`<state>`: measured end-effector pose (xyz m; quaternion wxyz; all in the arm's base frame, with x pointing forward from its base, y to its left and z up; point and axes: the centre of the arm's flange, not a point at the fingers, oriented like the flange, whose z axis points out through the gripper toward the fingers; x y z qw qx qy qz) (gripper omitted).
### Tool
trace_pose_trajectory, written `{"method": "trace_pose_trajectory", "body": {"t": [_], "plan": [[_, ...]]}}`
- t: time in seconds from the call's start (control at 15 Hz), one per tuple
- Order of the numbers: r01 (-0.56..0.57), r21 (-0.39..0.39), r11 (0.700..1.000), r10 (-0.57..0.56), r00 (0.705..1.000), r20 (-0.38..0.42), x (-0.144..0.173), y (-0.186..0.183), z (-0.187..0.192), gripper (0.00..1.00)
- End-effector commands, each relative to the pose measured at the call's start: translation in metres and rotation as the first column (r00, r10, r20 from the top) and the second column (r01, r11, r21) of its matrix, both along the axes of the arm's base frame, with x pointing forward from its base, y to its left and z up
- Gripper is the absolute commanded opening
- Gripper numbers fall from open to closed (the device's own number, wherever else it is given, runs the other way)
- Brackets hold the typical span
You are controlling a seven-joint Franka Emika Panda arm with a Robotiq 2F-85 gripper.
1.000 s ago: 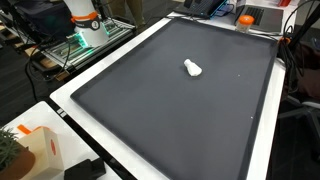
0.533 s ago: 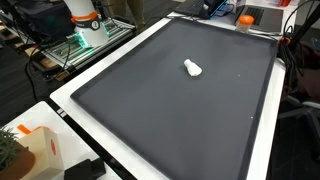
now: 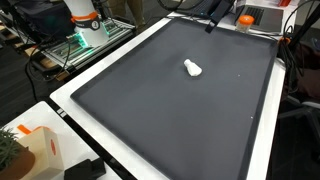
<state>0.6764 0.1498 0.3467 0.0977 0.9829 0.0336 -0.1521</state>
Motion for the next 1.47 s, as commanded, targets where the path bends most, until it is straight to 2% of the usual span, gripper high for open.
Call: {"method": "trace_pose_trajectory", "body": {"t": [0.0, 0.27, 0.47, 1.4], "plan": [[-0.003, 0.008, 1.000, 0.003, 1.000, -0.005, 0.018, -0.019, -0.039, 1.00], [0.008, 0.003, 1.000, -0.007, 0.999, -0.045, 0.027, -0.031, -0.073, 1.00], [0.015, 0.034, 0.999, -0.012, 0.998, -0.069, 0.038, -0.031, -0.088, 1.00], [0.045, 0.091, 0.995, -0.032, 0.990, -0.136, 0.060, -0.034, -0.117, 1.00]]}}
